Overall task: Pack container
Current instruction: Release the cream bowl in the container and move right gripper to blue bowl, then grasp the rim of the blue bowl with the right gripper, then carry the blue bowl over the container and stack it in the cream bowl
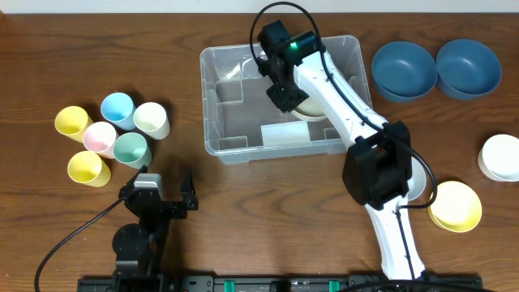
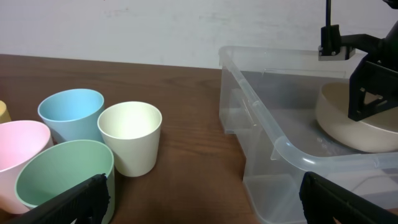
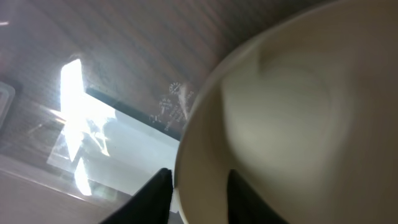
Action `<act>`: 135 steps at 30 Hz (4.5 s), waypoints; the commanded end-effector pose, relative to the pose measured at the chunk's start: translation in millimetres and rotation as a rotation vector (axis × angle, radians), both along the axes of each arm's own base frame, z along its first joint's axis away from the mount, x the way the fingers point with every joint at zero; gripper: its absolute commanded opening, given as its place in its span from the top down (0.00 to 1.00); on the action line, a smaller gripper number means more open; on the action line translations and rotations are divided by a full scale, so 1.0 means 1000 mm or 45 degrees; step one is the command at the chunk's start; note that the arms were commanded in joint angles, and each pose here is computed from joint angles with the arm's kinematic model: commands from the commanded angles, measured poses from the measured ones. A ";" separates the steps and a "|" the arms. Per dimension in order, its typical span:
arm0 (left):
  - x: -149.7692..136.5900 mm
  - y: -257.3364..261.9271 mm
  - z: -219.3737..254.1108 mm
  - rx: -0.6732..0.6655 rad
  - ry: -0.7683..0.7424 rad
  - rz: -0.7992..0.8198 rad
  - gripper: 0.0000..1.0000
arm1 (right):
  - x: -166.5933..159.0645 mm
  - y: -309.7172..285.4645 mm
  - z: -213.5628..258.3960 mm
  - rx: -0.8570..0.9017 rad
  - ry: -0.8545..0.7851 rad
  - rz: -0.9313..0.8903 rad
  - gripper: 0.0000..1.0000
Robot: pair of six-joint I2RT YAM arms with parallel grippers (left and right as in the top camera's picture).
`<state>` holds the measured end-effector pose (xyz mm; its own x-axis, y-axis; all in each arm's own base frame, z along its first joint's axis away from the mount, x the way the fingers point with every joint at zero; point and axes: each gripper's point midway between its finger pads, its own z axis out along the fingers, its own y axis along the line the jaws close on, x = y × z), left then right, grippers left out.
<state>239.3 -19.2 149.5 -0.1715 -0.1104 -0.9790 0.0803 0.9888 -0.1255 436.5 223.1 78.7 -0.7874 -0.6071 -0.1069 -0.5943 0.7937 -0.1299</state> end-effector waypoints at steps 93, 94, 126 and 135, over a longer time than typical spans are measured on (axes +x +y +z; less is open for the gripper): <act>-0.001 -0.001 -0.013 0.011 0.049 -0.010 0.02 | 0.031 -0.310 -0.042 0.391 -0.353 -1.709 0.99; -0.001 -0.001 -0.013 0.011 0.049 -0.010 0.02 | 0.032 -0.314 -0.039 0.395 -0.365 -1.708 0.99; -0.001 -0.001 -0.013 0.010 0.049 -0.011 0.02 | 0.005 -0.231 0.223 0.859 -0.812 -0.936 0.99; -0.001 -0.001 -0.013 0.010 0.049 -0.011 0.02 | 0.010 -0.161 0.169 0.699 -0.635 -0.820 0.99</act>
<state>239.3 -19.2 149.4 -0.1718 -0.1100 -0.9790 0.0803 0.9889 -0.1252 439.8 53.4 263.4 -0.7171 0.2034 -0.6667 -0.0012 0.9561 0.2930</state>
